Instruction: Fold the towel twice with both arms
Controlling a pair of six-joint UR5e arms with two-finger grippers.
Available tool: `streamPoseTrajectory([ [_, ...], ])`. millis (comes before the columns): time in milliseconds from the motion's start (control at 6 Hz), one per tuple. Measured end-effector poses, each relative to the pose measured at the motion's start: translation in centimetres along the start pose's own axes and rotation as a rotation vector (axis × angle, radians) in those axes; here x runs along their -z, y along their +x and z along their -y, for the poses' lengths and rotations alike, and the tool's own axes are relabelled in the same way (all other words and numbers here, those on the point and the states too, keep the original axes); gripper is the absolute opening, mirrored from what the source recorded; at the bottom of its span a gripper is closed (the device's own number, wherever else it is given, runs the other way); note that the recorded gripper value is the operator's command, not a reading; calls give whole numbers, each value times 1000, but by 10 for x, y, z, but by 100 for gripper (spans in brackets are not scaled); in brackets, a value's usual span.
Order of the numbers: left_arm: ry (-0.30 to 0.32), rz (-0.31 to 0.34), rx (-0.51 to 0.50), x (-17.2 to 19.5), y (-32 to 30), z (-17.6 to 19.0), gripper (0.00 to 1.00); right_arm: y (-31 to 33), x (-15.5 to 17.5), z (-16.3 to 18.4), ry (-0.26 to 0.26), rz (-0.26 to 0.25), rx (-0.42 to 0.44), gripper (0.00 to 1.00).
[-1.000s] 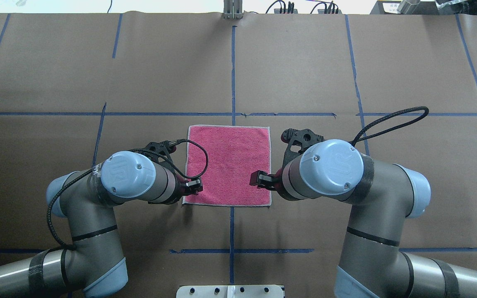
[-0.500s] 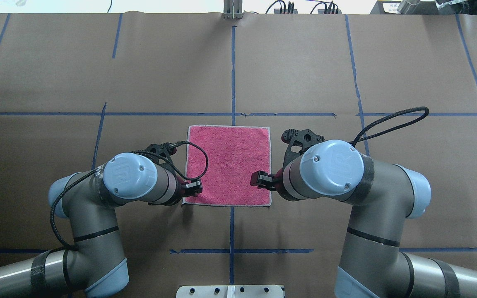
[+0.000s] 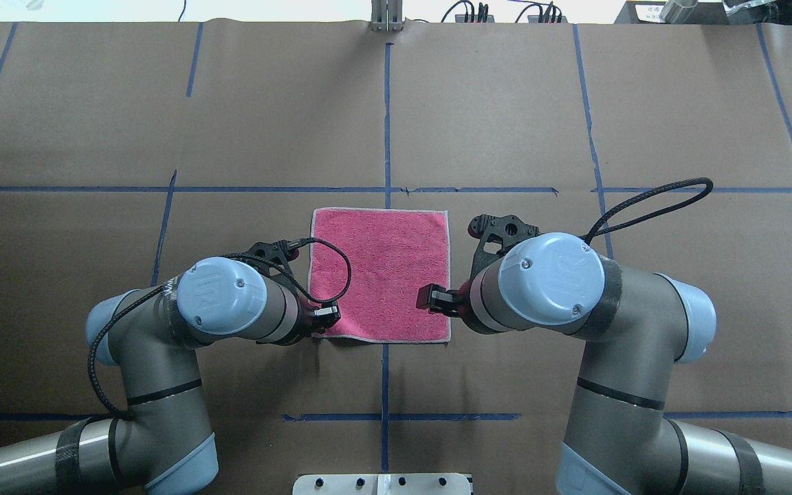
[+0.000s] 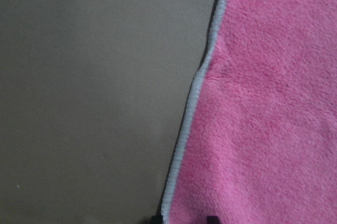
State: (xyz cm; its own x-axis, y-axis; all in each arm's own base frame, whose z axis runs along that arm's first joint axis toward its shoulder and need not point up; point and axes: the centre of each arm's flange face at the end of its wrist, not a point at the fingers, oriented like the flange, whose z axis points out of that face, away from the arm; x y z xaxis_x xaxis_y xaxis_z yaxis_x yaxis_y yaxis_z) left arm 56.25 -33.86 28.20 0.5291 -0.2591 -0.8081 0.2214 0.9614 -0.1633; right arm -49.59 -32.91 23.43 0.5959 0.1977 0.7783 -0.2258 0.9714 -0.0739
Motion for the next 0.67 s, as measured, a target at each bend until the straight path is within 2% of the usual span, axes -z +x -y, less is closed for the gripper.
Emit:
streamPoseTrajectory([
  [500,-6,-8,-12,6,1,-3,0,0,-3,-3,-4,-4,2,98],
  [667,-7,-11,-13,9,1,-2,0,-1,-8,-6,-1,-12,-37,96],
])
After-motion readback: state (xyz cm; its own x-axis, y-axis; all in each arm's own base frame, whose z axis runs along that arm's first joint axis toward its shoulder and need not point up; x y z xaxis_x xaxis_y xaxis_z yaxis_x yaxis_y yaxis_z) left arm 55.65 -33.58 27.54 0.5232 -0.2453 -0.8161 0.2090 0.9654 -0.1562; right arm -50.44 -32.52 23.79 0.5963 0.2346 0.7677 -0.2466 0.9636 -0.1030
